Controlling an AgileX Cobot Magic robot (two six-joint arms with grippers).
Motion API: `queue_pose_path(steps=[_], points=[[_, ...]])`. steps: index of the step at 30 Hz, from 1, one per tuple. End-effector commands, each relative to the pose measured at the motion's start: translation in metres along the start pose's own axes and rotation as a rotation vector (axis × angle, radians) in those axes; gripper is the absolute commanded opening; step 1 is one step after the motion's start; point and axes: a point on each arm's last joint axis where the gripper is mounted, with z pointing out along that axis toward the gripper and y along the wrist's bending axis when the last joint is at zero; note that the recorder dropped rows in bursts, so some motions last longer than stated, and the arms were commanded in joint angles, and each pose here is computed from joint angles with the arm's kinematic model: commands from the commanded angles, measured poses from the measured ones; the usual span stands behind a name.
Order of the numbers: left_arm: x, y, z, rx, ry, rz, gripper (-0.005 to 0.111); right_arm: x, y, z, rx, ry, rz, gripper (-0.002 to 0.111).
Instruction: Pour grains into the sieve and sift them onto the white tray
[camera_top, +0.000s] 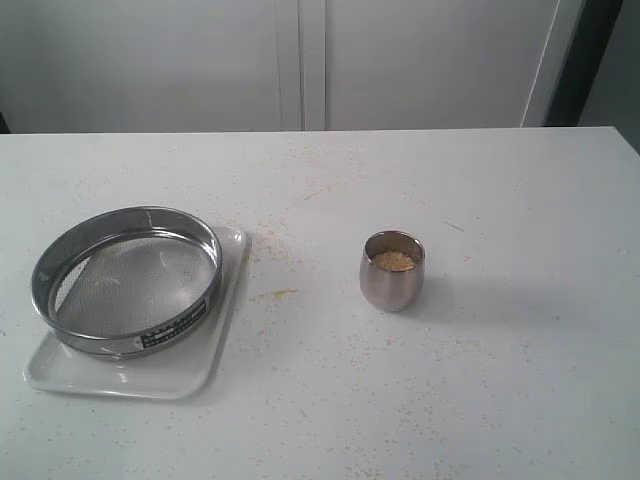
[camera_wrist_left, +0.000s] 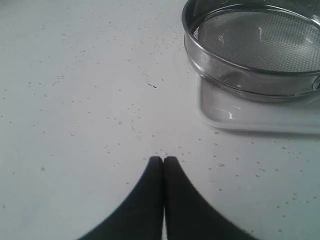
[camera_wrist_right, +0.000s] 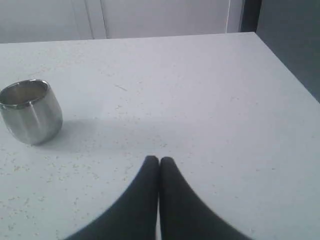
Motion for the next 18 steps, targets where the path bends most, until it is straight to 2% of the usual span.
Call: queue_pose_path(steps=[1, 14, 18], points=[[0.004, 0.0, 0.001, 0.003, 0.018, -0.009, 0.0, -0.006, 0.001, 0.0, -0.015, -0.087, -0.004, 0.0], [0.004, 0.0, 0.001, 0.003, 0.018, -0.009, 0.0, -0.03, 0.008, -0.006, -0.09, -0.361, -0.006, 0.0], [0.004, 0.0, 0.001, 0.003, 0.018, -0.009, 0.0, -0.031, 0.008, -0.006, -0.094, -0.372, -0.006, 0.0]])
